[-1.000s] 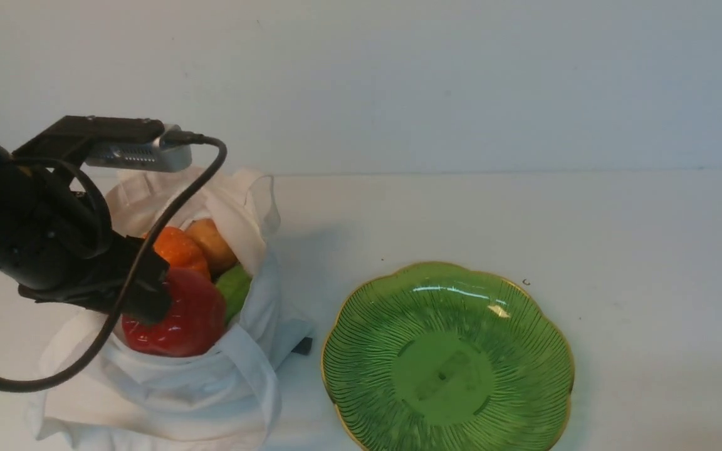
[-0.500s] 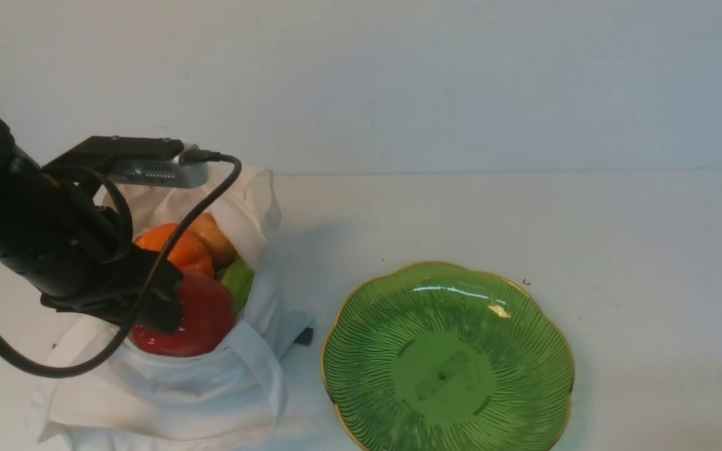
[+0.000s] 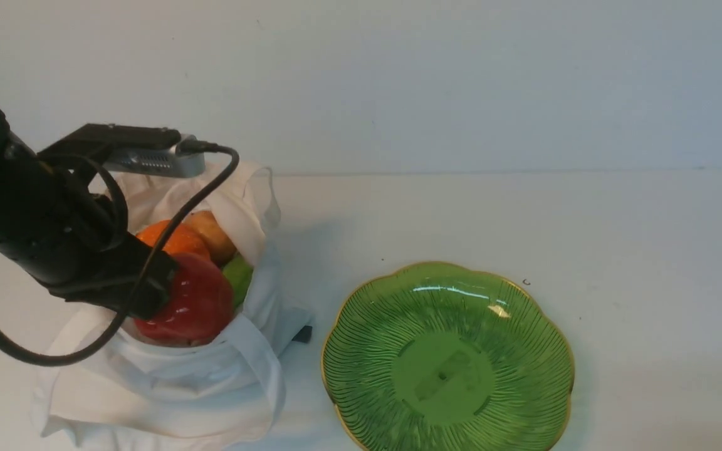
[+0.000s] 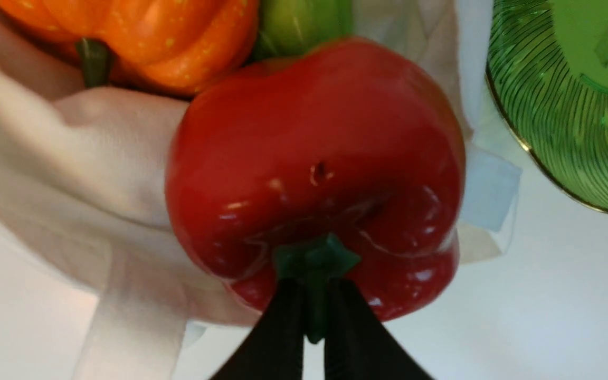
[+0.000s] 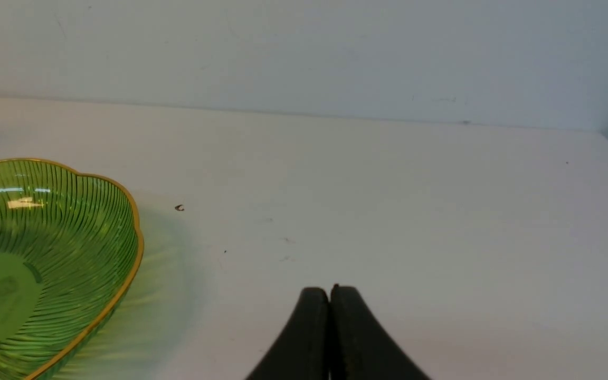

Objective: Take vegetables from cloth bag on white table place on plate.
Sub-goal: 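Take the red bell pepper out of the bag and place it on the plate with the left gripper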

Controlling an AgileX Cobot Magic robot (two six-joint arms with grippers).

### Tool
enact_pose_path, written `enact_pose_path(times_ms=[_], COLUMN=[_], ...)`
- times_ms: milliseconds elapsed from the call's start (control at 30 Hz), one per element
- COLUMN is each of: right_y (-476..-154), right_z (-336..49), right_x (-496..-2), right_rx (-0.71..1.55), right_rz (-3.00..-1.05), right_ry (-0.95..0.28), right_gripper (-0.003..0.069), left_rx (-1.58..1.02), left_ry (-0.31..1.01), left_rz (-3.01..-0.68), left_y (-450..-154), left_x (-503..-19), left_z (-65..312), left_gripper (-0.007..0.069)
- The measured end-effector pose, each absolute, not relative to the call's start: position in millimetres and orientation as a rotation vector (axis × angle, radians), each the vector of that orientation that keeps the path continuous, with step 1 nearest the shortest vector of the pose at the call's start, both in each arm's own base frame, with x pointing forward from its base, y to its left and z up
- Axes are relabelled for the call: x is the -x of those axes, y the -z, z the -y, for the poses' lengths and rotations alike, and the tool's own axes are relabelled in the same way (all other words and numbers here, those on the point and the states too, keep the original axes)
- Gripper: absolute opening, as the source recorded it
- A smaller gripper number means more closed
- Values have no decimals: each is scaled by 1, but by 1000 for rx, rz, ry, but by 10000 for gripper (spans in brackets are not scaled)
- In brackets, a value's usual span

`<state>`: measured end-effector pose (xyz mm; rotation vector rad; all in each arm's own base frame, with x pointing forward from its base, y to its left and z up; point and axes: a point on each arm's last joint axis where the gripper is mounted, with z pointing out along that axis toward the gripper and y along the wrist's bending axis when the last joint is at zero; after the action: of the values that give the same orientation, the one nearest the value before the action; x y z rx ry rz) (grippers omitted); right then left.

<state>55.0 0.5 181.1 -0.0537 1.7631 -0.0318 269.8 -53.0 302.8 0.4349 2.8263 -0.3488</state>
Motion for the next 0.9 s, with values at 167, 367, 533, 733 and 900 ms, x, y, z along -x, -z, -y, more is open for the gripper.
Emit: enact_pose_path(times_ms=[167, 367, 533, 733, 900], right_y=[-181, -181, -181, -181, -181], right_z=[-1, -1, -1, -1, -1], right_x=[-55, -55, -55, -55, -55], right_rx=[54, 54, 54, 54, 54], right_rz=[-1763, -1763, -1763, -1763, -1763], right_ry=[32, 32, 32, 32, 32], right_gripper=[-15, -15, -15, -15, -15], left_rx=[-450, -456, -655, -969, -1159], left_ry=[374, 458, 523, 576, 562], left_rz=[-2806, -2712, -2617, -2571, -2600], left_y=[-320, -346, -364, -351, -299], left_x=[-270, -253, -228, -213, -224], left_z=[55, 62, 95, 156, 217], left_gripper=[19, 19, 19, 19, 19])
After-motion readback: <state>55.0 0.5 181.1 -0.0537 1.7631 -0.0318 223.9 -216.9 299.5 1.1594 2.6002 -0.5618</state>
